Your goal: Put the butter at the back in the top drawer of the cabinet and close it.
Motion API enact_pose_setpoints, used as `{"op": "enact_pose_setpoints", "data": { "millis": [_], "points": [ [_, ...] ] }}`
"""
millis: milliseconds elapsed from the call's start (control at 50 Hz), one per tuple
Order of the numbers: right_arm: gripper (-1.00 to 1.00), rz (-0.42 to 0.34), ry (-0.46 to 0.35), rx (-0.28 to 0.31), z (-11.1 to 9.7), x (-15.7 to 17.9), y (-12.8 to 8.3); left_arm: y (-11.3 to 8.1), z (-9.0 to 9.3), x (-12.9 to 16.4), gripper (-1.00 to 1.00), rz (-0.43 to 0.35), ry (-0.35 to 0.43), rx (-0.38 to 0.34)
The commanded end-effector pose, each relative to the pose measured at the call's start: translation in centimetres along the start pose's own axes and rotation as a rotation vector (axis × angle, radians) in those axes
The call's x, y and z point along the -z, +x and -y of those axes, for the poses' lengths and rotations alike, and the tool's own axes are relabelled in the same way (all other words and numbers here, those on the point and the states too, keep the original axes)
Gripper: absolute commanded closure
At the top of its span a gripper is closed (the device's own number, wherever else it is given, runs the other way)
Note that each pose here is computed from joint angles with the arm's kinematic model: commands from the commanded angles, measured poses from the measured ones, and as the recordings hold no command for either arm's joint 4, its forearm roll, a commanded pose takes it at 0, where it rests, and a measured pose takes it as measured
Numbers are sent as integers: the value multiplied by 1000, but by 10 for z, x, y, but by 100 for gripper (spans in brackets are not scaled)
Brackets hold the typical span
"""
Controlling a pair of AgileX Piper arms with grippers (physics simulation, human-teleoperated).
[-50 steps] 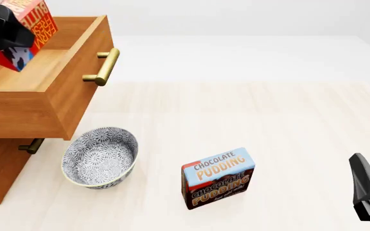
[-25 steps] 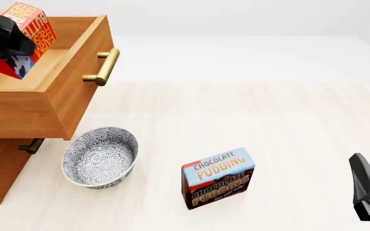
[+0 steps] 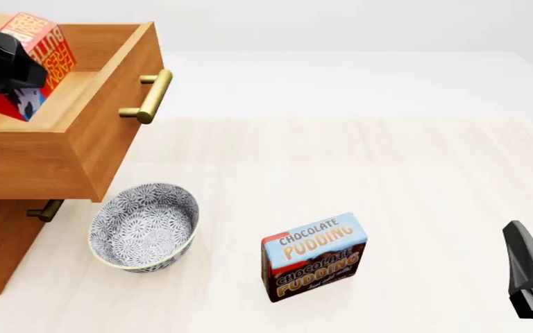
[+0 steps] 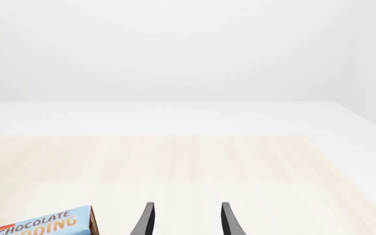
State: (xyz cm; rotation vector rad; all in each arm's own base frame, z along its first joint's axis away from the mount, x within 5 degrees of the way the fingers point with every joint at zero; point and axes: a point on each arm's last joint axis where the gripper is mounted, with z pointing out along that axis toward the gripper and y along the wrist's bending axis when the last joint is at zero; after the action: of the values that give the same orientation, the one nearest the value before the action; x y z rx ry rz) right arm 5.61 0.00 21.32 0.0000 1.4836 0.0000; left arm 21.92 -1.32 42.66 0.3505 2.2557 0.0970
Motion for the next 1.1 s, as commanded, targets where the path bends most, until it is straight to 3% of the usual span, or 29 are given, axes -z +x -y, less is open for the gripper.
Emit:
{"op": "enact_pose_setpoints", "data": {
  "millis": [20, 1040, 1060, 1100],
  "points": [
    [-100, 0, 0, 0, 0, 0, 0, 3, -3, 1, 100, 5, -14, -7],
    [-100, 0, 0, 0, 0, 0, 0, 10, -9, -14, 100, -16, -36, 20],
    [-100, 0, 0, 0, 0, 0, 0, 10, -9, -14, -100, -16, -36, 21],
    [-100, 0, 0, 0, 0, 0, 0, 9, -10, -13, -100, -13, -38, 23]
  ]
}}
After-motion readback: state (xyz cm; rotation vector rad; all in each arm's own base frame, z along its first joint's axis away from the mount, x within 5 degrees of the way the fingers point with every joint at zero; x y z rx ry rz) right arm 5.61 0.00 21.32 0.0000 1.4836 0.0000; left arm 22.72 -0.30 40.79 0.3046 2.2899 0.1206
